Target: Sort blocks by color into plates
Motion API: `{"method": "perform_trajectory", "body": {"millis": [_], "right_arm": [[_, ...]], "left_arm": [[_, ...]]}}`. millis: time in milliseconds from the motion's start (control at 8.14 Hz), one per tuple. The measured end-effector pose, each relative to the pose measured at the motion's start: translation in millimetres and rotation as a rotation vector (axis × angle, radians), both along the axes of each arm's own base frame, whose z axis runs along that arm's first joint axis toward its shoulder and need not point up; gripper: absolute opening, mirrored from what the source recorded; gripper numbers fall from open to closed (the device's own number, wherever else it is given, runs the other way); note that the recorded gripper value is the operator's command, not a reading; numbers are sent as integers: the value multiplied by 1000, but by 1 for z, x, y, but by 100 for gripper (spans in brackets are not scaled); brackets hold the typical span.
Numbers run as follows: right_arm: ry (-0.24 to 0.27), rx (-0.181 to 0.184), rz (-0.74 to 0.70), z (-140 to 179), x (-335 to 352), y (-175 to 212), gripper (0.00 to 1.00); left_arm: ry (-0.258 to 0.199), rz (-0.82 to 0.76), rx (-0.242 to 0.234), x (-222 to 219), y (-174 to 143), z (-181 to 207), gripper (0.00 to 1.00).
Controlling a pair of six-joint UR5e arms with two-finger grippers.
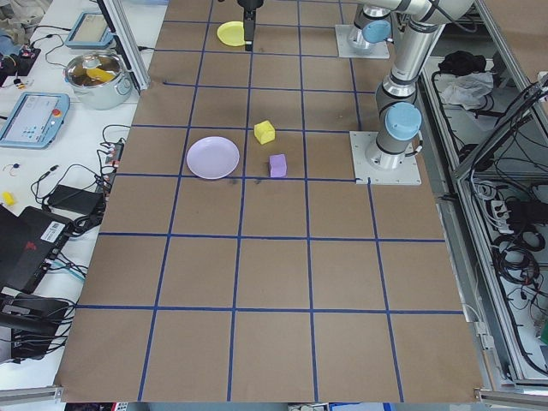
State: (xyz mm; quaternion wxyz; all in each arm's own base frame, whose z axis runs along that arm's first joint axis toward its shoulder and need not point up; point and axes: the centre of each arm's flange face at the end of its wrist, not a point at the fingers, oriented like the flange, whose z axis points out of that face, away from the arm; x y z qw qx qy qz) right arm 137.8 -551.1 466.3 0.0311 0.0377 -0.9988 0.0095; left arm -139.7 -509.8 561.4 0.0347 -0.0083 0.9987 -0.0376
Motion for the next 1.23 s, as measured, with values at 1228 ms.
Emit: {"method": "perform_trajectory", "body": {"millis": [1228], "right_arm": [[-1, 1, 0, 0, 0, 0, 100]], "left_arm": [[4, 75, 99, 110, -29, -84, 100]]}}
